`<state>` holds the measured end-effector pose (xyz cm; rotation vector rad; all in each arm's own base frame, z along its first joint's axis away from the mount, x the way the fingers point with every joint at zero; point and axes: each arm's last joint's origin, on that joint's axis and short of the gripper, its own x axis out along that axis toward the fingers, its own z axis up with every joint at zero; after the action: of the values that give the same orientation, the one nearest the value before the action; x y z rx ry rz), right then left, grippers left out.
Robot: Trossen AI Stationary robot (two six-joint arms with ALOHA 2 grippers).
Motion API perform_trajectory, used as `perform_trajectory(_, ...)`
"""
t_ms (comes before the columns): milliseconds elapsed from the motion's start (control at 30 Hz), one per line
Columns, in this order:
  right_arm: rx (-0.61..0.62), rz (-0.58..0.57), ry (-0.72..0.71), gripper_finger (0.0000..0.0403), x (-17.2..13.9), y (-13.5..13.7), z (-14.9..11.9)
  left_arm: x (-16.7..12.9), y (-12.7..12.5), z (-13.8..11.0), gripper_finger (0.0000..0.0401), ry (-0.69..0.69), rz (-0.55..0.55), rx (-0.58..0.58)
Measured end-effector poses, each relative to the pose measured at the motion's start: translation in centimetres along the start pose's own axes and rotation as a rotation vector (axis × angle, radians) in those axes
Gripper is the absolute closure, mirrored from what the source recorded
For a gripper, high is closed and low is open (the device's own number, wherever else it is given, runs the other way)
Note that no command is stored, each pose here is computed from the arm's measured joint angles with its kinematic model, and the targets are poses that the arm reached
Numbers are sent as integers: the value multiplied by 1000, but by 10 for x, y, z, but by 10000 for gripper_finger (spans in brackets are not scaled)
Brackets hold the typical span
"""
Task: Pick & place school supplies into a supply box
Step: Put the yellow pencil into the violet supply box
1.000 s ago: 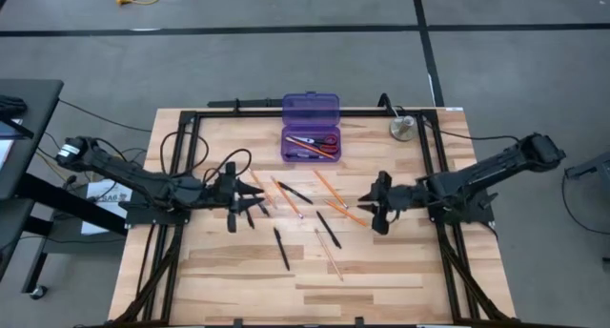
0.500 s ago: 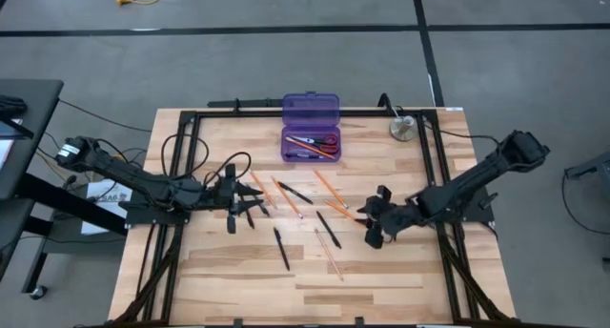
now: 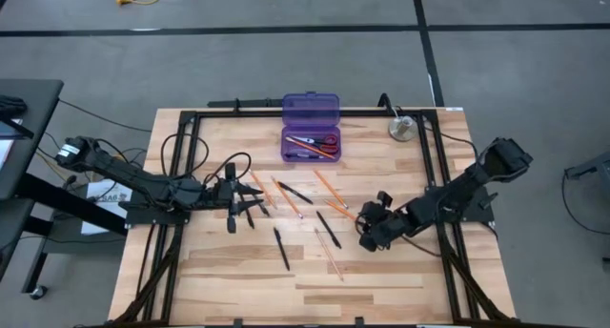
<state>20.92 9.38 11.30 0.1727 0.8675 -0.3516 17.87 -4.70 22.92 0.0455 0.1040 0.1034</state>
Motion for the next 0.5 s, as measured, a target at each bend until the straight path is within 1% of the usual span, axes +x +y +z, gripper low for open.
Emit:
perform_trajectory(200, -3, -3, 11, 268, 8, 3, -4, 0, 0, -1, 309, 13, 0, 6)
perform_trajectory(500, 21, -2, 30, 271, 11, 2, -5, 0, 0, -3, 309, 31, -1, 15)
